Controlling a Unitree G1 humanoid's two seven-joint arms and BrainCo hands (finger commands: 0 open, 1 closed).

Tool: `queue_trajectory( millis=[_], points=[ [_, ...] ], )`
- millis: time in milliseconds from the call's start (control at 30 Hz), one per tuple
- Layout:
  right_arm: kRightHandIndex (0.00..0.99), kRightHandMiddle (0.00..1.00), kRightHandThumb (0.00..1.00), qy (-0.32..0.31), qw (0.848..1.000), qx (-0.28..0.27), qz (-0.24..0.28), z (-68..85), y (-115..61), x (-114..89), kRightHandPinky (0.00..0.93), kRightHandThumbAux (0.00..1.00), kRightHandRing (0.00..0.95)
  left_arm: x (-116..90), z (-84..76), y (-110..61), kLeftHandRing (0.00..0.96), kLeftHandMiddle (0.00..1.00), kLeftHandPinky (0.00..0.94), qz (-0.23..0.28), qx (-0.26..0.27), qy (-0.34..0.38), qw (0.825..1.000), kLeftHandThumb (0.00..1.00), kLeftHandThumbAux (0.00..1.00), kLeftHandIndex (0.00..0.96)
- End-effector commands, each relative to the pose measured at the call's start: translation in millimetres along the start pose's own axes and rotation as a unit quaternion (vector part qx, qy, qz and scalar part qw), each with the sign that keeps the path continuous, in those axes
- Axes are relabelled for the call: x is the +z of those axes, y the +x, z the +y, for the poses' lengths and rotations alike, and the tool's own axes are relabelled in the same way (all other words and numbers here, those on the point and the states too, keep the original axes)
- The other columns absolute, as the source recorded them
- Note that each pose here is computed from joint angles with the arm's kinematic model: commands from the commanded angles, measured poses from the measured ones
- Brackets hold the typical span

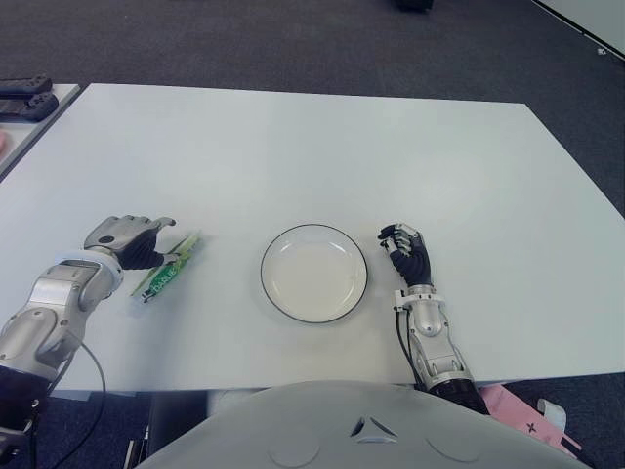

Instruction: Put the toothpaste on the table into the plate.

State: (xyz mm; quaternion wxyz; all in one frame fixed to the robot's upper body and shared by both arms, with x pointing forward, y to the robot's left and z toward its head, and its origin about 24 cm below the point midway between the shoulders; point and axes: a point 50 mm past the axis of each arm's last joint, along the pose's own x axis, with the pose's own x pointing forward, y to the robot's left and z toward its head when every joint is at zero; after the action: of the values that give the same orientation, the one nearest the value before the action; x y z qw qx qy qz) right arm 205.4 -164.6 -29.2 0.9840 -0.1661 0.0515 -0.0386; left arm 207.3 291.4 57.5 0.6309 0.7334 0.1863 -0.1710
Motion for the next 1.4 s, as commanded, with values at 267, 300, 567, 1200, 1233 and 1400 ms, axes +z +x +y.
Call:
queue_trajectory(
  millis=[267, 300, 567, 1200, 1233, 1400],
  points=[
    [0.425, 0.503, 0.699, -0.015, 0.998, 0.015, 0.062, 0.9, -14.4, -22.1, 0.512, 0.734, 0.507, -1.3, 8.8, -0.2, 0.33, 0.276, 0.433, -0.013, -0.037, -0.019, 0.999, 0.205, 0.393, 0.102],
    [0.425, 0.503, 0.699, -0.015, 0.998, 0.015, 0.062, 0.9, -14.5, -22.1, 0.512, 0.734, 0.506, -2.1, 9.2, 0.6, 0.339, 0.282, 0.434, -0.013, -0.038, -0.023, 0.999, 0.188, 0.398, 0.105],
    [0.425, 0.499, 0.699, -0.014, 0.998, 0.016, 0.06, 1.0, -15.2, -21.9, 0.512, 0.734, 0.504, -7.2, 7.4, 3.8, 0.37, 0.306, 0.445, -0.022, -0.047, -0.049, 0.997, 0.104, 0.408, 0.12],
    [0.427, 0.484, 0.701, -0.009, 0.998, 0.017, 0.063, -0.1, -18.0, -22.7, 0.487, 0.734, 0.489, 3.5, 5.0, -4.9, 0.274, 0.235, 0.328, -0.054, -0.138, -0.052, 0.988, 0.031, 0.416, 0.116],
    [0.427, 0.484, 0.701, -0.01, 0.998, 0.017, 0.063, 0.0, -18.3, -22.7, 0.486, 0.734, 0.488, 6.5, 3.6, -5.6, 0.27, 0.231, 0.327, -0.056, -0.147, -0.051, 0.986, 0.031, 0.417, 0.115],
    [0.427, 0.484, 0.7, -0.013, 0.998, 0.015, 0.063, 0.1, -19.5, -22.4, 0.493, 0.734, 0.489, 15.3, -2.5, -6.6, 0.248, 0.214, 0.337, -0.059, -0.173, -0.044, 0.982, 0.029, 0.424, 0.114]
  ],
)
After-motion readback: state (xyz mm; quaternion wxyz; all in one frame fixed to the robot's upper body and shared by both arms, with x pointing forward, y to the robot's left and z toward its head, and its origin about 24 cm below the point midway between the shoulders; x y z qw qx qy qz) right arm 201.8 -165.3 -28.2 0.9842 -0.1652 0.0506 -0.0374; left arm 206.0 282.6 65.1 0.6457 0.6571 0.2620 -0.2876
